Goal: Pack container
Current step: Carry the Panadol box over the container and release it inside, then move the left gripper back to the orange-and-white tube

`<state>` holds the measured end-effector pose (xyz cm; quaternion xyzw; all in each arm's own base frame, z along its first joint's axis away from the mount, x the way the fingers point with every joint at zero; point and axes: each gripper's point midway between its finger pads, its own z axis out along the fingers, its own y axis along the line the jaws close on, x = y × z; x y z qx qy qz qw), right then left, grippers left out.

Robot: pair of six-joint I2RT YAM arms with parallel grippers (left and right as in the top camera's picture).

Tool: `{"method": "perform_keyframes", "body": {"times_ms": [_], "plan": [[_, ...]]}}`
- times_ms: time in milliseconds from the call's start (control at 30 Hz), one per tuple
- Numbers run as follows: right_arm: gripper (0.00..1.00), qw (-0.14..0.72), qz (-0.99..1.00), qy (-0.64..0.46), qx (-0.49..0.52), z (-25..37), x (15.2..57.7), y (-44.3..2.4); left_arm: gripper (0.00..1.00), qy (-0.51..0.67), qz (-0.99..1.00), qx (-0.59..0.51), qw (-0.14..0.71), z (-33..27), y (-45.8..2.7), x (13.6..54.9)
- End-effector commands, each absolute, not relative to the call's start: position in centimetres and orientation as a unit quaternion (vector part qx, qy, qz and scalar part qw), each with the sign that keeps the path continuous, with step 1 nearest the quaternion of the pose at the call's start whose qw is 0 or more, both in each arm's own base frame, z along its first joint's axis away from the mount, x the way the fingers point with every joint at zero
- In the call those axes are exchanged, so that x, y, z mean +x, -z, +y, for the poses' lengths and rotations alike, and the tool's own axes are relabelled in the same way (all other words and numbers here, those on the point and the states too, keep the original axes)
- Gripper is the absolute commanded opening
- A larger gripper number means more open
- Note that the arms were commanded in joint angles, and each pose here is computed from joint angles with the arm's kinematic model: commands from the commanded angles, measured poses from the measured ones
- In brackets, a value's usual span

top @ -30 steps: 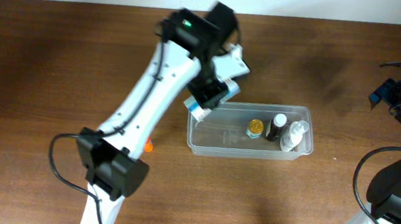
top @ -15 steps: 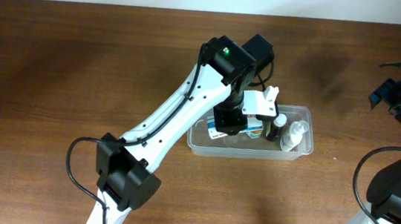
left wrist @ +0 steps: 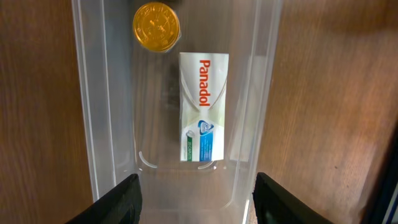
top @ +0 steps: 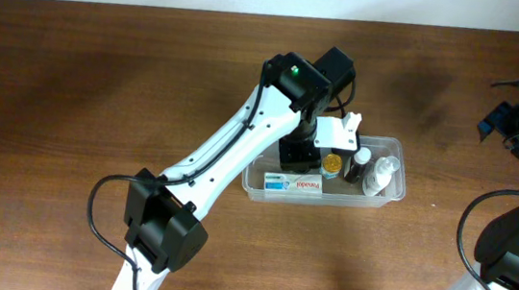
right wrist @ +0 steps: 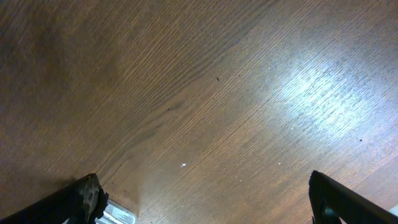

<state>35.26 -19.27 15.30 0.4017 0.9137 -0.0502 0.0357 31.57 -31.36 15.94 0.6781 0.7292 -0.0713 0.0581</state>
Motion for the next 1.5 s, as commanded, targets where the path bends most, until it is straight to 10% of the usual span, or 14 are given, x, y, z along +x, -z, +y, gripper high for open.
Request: {"method": "perform_keyframes", "body": {"times_ms": [0,167,300,533,1100,1467], "plan": [[0.98,0.038,0.912,0.053,0.406,-19.3,35.2,-15.5,0.58,0.055,0.731,0.678,0.057,-30.9,-15.3,32.4],[0.98,0.038,0.912,0.053,0.406,-19.3,35.2,-15.5,0.67,-0.027,0.803,0.59,0.084,-28.8,-16.4,35.5],[0.98,0.038,0.912,0.053,0.406,-19.3,35.2,-15.5,0.99,-0.106,0.896,0.413,0.127,-24.8,-18.4,38.8],[0.98,0.038,0.912,0.053,0.406,-19.3,35.2,-15.5,0.99,-0.137,0.976,0.156,0.065,-15.6,-18.5,38.8],[0.98,0.038,0.911,0.053,0.406,-19.3,35.2,-15.5,0.99,0.028,0.997,0.047,0.061,-9.9,-23.5,35.6],[0.98,0.038,0.912,0.053,0.406,-19.3,35.2,-15.5,0.99,0.028,0.999,-0.01,-0.032,-8.9,-17.1,28.9]]}}
